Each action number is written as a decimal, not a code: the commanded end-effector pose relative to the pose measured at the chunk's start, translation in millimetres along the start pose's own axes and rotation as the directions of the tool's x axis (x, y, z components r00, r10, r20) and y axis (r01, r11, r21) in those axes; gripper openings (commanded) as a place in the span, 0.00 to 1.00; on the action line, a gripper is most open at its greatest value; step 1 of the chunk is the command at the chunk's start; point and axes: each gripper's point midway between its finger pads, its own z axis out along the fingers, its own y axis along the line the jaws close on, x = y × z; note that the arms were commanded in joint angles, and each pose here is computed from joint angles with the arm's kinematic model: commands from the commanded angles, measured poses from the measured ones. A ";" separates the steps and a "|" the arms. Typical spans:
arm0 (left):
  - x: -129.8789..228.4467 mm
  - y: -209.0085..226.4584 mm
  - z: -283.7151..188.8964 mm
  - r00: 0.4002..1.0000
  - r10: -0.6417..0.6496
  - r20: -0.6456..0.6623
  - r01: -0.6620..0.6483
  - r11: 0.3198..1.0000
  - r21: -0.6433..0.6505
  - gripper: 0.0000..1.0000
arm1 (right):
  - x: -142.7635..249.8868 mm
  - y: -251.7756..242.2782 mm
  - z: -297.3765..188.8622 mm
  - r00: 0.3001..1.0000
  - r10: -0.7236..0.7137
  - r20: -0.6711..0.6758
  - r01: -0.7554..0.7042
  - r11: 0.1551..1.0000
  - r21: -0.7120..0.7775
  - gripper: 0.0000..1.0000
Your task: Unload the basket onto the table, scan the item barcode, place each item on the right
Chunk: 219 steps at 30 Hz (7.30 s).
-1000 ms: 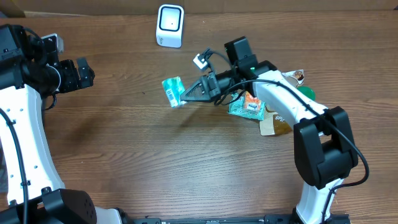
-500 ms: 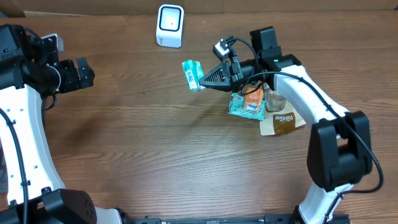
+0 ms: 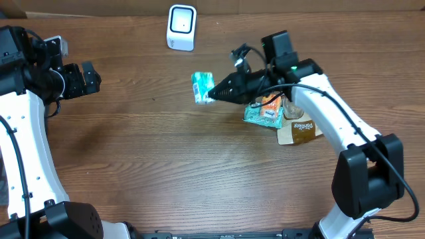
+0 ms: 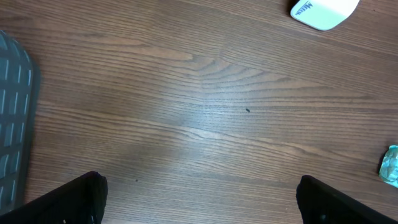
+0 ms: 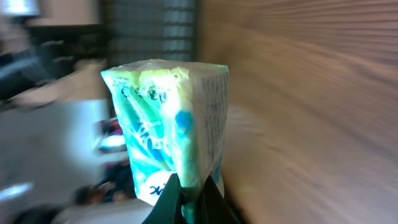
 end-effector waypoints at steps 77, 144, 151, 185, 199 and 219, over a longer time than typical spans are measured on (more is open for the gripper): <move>-1.0 -1.8 -2.5 0.999 0.031 0.010 -0.031 1.000 0.004 1.00 | -272.9 1.7 42.5 0.027 -0.908 -0.417 0.249 -0.398 0.883 0.04; -1.0 -1.8 -2.5 0.999 0.031 0.010 -0.031 1.000 0.004 1.00 | 0.5 -85.9 -138.0 0.981 0.016 0.196 -0.157 0.664 0.731 1.00; -1.0 -1.8 -2.5 0.999 0.031 0.010 -0.031 1.000 0.004 1.00 | 52.8 -27.7 -172.2 0.977 -0.021 0.214 -0.145 0.672 0.726 1.00; -1.0 -1.8 -2.5 0.999 0.031 0.010 -0.031 1.000 0.004 1.00 | 83.9 32.2 -205.1 0.932 -0.204 0.301 -0.073 0.706 0.704 1.00; -1.0 -1.8 -2.5 0.999 0.031 0.010 -0.031 1.000 0.004 1.00 | 135.3 86.4 -262.0 0.777 -0.446 0.444 -0.049 0.660 0.749 1.00; -1.0 -1.8 -2.5 0.999 0.031 0.010 -0.031 1.000 0.004 1.00 | 128.9 85.5 -311.1 0.407 -0.688 0.601 -0.156 0.595 0.788 1.00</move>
